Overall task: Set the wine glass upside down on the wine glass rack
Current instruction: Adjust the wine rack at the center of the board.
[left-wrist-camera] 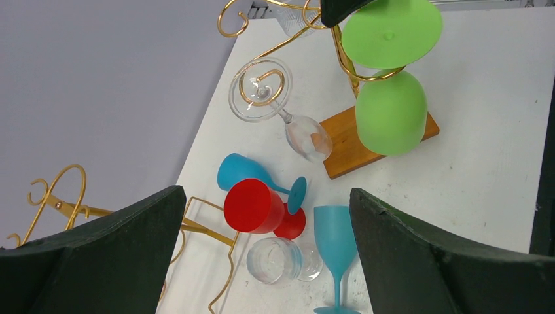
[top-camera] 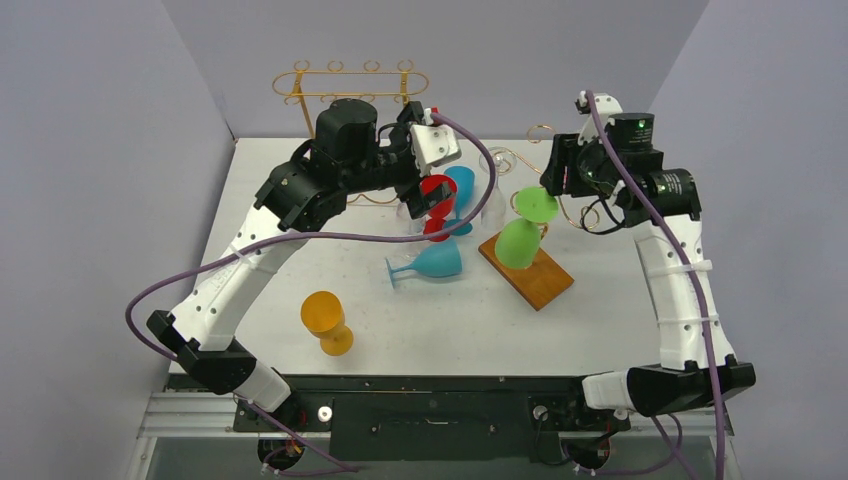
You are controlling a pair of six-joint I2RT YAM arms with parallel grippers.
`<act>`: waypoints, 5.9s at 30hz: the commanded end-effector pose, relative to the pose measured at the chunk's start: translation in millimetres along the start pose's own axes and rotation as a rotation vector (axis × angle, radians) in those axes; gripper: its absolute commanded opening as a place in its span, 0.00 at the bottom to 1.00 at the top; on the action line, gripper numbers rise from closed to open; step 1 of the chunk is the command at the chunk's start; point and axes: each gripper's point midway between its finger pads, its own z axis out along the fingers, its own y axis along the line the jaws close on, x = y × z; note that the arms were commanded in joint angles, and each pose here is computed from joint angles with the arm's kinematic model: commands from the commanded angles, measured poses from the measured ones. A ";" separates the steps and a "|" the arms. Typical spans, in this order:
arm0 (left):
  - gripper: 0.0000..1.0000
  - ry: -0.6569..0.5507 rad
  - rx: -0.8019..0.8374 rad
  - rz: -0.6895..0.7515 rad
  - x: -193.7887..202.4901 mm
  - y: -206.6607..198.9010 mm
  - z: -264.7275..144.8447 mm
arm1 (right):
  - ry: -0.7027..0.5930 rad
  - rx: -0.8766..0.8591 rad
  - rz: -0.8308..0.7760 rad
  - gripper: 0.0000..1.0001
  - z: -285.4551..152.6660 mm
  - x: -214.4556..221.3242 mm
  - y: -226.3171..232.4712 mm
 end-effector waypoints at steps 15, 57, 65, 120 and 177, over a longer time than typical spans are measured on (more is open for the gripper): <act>0.94 -0.045 -0.047 0.012 -23.1 10.8 -5.6 | 0.078 0.075 -0.043 0.40 18.0 -0.5 -5.6; 0.94 -0.069 -0.048 0.034 -31.7 10.7 -10.1 | 0.130 0.119 -0.090 0.51 15.2 -19.5 -5.1; 0.94 -0.069 -0.060 0.053 -33.8 14.1 -12.2 | 0.176 0.096 -0.118 0.55 35.4 -14.7 -4.7; 0.95 -0.078 -0.085 0.064 -33.9 15.0 -26.5 | 0.116 0.111 -0.220 0.12 56.2 7.5 -6.4; 0.95 -0.059 -0.091 0.083 -26.3 14.0 -28.5 | -0.445 0.486 0.215 0.00 90.5 -118.7 -50.6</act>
